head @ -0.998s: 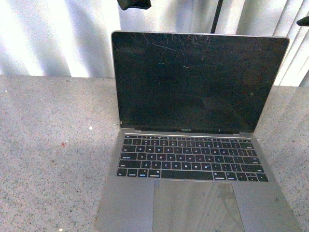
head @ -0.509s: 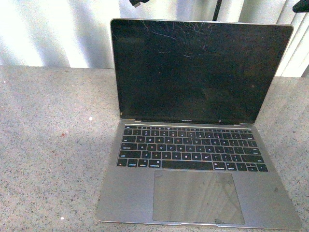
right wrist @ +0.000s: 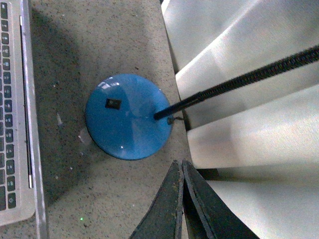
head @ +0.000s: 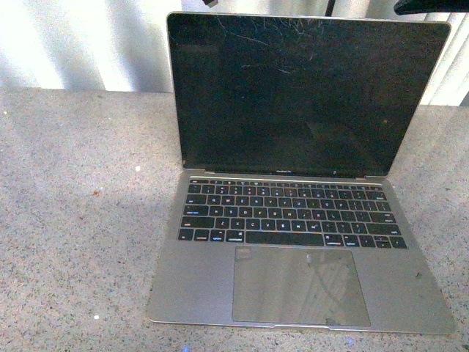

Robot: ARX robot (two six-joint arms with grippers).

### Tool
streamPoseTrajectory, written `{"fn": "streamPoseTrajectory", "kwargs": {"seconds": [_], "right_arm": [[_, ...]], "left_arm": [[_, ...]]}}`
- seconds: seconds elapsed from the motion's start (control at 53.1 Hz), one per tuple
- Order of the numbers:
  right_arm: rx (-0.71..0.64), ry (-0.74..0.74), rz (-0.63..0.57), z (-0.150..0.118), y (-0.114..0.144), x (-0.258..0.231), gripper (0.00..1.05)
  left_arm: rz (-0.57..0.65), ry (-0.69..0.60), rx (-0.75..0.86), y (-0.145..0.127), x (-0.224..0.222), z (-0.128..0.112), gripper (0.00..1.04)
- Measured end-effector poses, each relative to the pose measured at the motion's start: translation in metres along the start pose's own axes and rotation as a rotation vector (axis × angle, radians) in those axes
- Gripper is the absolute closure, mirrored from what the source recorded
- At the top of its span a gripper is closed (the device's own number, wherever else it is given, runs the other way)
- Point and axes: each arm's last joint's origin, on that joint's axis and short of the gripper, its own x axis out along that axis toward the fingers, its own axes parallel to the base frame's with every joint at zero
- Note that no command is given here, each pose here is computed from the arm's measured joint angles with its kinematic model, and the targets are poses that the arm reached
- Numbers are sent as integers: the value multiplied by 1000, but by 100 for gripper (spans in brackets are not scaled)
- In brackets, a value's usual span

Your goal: Close laptop

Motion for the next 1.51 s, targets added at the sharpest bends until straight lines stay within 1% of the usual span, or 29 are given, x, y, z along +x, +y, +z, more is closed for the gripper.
{"fn": "streamPoseTrajectory", "kwargs": {"seconds": [0.17, 0.396, 0.584, 0.659, 0.848, 1.507], "right_arm": [[11, -7, 39, 6, 6, 12, 102], [27, -6, 62, 5, 9, 18, 102], [80, 21, 147, 3, 20, 18, 102], [94, 34, 179, 3, 23, 16, 102], [99, 44, 212, 5, 26, 15, 102], [52, 55, 341, 38, 44, 10, 102]], "left_arm": [[-18, -6, 2, -5, 5, -1, 101], [-45, 1, 10, -11, 10, -4, 101], [-55, 4, 26, -14, 11, -5, 101], [-76, 6, 33, -16, 11, -5, 101], [-128, 4, 43, -21, 11, -5, 101], [-267, 15, 106, -45, -2, 6, 101]]}}
